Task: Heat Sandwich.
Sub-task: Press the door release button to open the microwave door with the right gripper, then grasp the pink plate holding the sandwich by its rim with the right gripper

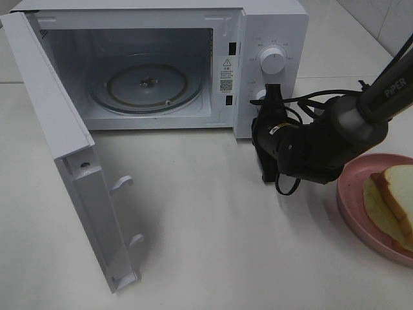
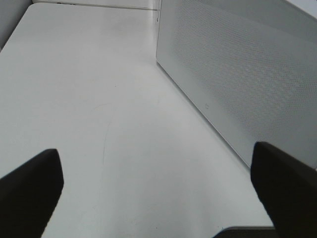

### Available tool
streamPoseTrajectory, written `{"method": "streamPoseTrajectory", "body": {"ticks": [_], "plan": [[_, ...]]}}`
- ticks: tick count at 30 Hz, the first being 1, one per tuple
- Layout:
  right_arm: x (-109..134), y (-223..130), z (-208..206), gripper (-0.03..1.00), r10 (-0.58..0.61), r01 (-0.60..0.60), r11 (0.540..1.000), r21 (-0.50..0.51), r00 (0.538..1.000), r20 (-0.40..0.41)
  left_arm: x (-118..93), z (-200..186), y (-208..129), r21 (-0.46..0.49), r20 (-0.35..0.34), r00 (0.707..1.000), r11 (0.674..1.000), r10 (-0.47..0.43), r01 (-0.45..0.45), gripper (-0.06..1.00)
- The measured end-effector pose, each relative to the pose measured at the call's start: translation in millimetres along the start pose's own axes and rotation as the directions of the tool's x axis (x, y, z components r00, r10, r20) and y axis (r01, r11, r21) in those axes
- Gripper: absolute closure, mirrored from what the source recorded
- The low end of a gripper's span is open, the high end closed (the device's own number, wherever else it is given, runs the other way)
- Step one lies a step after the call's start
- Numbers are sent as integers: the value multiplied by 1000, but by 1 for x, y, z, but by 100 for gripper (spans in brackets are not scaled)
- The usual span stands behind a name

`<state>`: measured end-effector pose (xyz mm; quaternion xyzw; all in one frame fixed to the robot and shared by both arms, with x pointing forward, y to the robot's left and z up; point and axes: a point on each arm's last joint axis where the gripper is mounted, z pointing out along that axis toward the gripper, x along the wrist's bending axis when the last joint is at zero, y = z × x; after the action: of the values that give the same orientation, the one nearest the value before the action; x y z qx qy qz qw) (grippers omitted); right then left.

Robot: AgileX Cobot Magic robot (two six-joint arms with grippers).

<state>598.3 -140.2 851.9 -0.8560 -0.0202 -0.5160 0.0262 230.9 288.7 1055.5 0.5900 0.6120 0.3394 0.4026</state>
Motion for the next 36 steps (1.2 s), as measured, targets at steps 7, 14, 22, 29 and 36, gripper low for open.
{"method": "streamPoseTrajectory", "body": {"ticks": [7,14,22,29,36], "plan": [[1,-1,0,96,10,-10,1000,1,1000,12,0,0,0,0,0,1000,1000,0,0,-3],[4,0,-4,96,10,-10,1000,13,1000,26,0,0,0,0,0,1000,1000,0,0,-3],[5,4,-12,96,-43,43,998,39,999,12,0,0,0,0,0,1000,1000,0,0,-3],[6,4,-28,96,-66,65,996,61,998,12,0,0,0,0,-1,1000,1000,0,0,-3],[6,5,-52,96,-98,90,990,108,993,68,0,0,0,0,-1,1000,1000,0,0,-3]]}}
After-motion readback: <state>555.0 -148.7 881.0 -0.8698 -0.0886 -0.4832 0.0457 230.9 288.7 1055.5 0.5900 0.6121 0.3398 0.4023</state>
